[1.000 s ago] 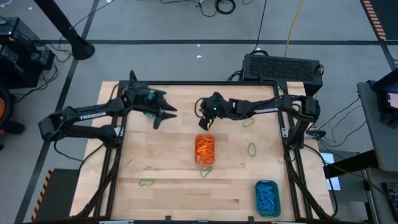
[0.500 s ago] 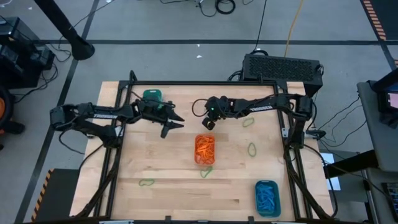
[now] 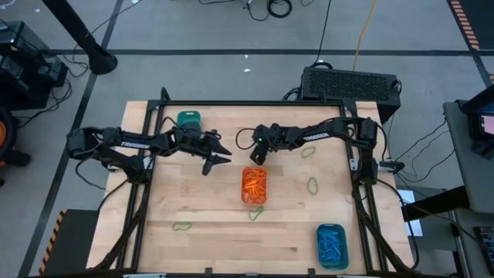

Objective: Sort rubber bands into baskets
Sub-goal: Put the green rubber band into the green bin

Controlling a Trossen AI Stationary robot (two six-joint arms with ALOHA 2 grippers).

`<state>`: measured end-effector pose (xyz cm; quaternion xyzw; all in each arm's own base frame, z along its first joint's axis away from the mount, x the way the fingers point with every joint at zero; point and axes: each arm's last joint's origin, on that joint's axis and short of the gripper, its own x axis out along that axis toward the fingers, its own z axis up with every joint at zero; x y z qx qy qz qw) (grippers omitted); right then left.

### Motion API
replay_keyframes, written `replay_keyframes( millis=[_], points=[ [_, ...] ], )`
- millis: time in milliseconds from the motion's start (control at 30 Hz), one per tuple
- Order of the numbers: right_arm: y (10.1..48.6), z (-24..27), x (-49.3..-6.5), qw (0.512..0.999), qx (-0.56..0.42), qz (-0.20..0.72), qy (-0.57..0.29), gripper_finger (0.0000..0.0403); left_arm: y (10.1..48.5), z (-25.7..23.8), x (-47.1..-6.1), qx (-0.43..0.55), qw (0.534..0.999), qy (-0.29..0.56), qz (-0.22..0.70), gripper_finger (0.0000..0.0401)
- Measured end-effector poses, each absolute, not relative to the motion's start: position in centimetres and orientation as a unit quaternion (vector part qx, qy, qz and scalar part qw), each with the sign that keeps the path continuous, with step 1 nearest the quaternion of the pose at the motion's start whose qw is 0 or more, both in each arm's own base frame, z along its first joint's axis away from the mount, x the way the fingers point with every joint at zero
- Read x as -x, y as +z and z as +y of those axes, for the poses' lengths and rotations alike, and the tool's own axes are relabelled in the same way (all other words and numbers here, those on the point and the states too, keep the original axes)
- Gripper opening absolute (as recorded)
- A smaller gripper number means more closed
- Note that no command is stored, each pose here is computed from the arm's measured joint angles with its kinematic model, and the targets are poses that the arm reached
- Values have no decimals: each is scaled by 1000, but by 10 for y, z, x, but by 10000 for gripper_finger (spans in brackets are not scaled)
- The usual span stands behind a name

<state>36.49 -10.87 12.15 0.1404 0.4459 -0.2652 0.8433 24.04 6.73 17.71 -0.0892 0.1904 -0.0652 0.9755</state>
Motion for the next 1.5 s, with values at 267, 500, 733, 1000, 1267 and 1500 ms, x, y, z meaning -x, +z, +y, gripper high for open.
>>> replay_keyframes(
  millis=[267,500,733,1000,1267,1500],
  points=[
    [120,-118,-361,835,-149,455,-273,148,177,66,-241,89,975,-67,191,148],
    [121,-123,-357,831,-135,465,-273,12,177,66,-241,89,975,-67,192,148],
    [147,-118,-355,850,-120,437,-270,1,176,66,-241,72,976,-69,191,148],
    [189,-84,-367,919,-125,354,-118,1,169,64,-247,32,978,-83,188,148],
    [202,-52,-377,938,-142,309,63,0,173,49,-256,-71,980,-127,139,148],
    [208,-40,-382,944,-143,276,114,0,174,33,-259,-149,968,-158,121,148]
  ],
)
